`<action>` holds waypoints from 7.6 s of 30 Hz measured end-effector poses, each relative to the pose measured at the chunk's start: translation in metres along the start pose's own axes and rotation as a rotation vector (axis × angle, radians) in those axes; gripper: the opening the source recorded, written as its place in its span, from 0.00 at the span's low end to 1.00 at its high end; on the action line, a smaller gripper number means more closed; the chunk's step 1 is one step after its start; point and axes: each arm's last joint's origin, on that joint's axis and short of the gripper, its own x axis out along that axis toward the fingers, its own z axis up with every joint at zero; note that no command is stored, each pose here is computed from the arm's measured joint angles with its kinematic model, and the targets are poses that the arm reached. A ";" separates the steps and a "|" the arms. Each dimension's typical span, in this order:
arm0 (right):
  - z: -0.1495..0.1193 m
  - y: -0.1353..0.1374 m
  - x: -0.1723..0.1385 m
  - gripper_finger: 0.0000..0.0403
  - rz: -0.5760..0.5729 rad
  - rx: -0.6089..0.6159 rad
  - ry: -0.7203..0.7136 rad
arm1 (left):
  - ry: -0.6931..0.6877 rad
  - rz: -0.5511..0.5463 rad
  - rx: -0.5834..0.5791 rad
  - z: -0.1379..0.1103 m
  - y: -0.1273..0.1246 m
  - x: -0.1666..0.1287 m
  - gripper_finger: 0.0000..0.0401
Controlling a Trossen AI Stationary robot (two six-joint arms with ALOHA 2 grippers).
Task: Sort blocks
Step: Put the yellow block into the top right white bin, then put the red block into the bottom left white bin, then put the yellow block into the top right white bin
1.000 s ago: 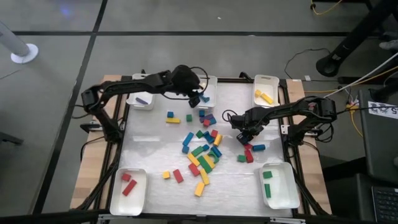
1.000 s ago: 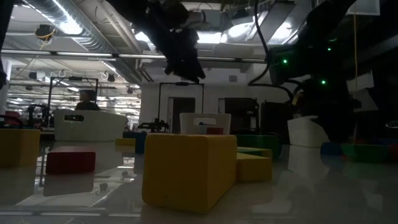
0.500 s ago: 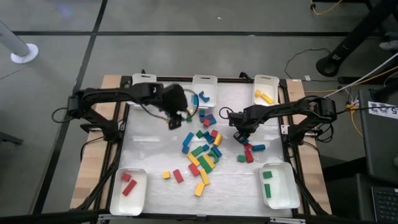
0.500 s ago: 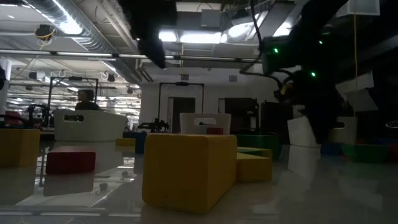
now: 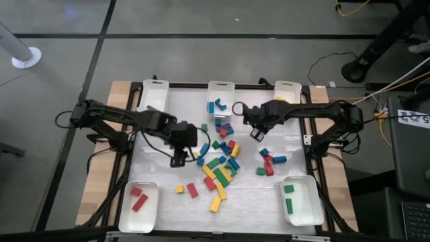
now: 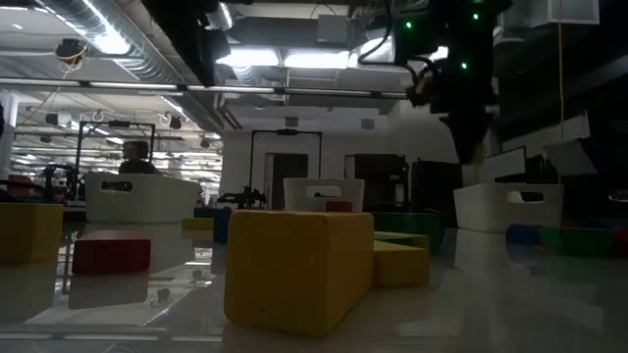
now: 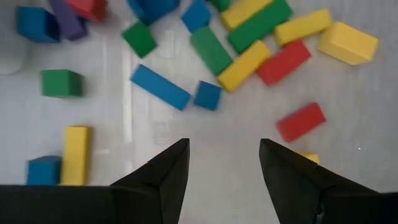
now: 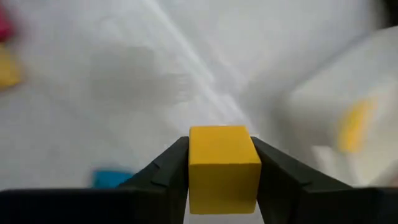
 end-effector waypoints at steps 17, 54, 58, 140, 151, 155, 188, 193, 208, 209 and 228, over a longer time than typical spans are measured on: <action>0.025 -0.115 0.016 0.38 -0.329 0.196 0.097 | 0.027 -0.065 -0.010 -0.013 -0.049 0.000 0.46; 0.029 -0.155 0.030 0.57 -0.221 0.390 0.113 | -0.142 -0.166 0.390 -0.001 -0.102 0.023 0.46; 0.029 -0.154 0.030 0.60 -0.206 0.394 0.109 | -0.097 -0.154 0.437 -0.001 -0.105 0.040 0.46; -0.060 0.134 -0.073 0.59 0.506 -0.407 -0.416 | 0.193 -0.114 0.915 -0.016 -0.123 0.168 0.46; -0.074 0.148 -0.084 0.59 0.519 -0.410 -0.524 | 0.196 -0.109 0.917 -0.016 -0.123 0.167 0.28; -0.077 0.152 -0.087 0.59 0.533 -0.412 -0.557 | 0.175 -0.094 0.898 -0.014 -0.121 0.156 0.28; -0.074 0.227 -0.023 0.59 0.728 -1.090 -0.939 | 0.315 -0.275 -0.369 -0.071 -0.126 -0.031 0.30; -0.075 0.236 -0.006 0.59 0.713 -1.139 -0.907 | 0.400 -0.266 -0.483 -0.090 -0.149 -0.036 0.30; -0.075 0.256 0.015 0.59 0.830 -1.175 -0.911 | 0.473 -0.079 -0.726 -0.128 -0.191 -0.024 0.43; -0.074 0.257 0.014 0.59 0.834 -1.171 -0.923 | 0.477 -0.067 -0.721 -0.129 -0.193 -0.021 0.44; -0.073 0.269 0.025 0.59 0.850 -1.229 -0.957 | 0.505 0.016 -0.695 -0.131 -0.205 0.008 0.51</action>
